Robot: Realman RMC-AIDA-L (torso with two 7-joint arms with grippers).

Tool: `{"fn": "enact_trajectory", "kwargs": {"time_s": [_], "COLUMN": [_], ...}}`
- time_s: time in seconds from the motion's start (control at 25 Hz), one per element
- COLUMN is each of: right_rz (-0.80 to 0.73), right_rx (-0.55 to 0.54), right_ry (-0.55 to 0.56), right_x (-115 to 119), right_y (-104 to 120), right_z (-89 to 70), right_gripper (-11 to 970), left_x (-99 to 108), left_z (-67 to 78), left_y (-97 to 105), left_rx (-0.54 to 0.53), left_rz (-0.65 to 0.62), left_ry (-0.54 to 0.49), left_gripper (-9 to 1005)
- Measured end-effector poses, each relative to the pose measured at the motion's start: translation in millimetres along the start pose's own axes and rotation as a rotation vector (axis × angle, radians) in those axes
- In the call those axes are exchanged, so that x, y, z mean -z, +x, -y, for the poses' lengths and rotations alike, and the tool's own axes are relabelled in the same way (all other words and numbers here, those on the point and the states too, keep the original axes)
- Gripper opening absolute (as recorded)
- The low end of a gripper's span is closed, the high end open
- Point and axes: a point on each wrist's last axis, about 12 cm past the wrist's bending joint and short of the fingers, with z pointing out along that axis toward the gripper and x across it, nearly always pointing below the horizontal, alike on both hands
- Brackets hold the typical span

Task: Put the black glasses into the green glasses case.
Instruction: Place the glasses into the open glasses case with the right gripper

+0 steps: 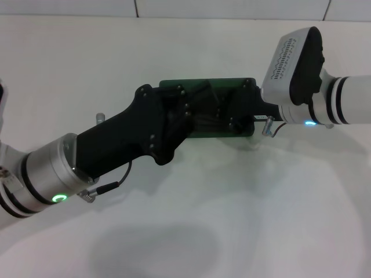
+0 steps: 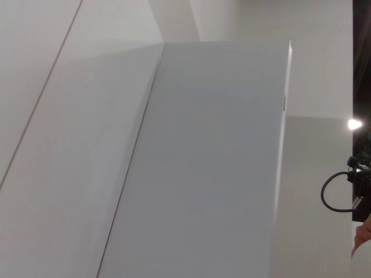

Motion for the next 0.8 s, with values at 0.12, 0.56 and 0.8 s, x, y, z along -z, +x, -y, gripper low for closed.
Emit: {"fn": "enact_trajectory", "kwargs": {"time_s": [0.12,0.56,0.8], "right_rz": [0.001,0.006,-0.008], "right_rx": [0.007,0.024,0.059], "right_ry": [0.004,-0.008,-0.017], "right_x": [-0.4,-1.1,-2.7], "right_y": [-1.1,-3.6,-4.2], "right_z": [0.2,-1.6,-4.1], "right_gripper": [72,62,65], "left_x": [-0.1,0.2,0.2], "left_z": [-0.1,-0.6,-1.3], "left_y": [0.2,0.2,0.5], "left_rx": [0.000,-0.001,-0.001], "left_rz": [-0.001,-0.003,-0.007], "left_ry": [-0.001,-0.005,-0.009], "left_gripper": [79,80,80]}}
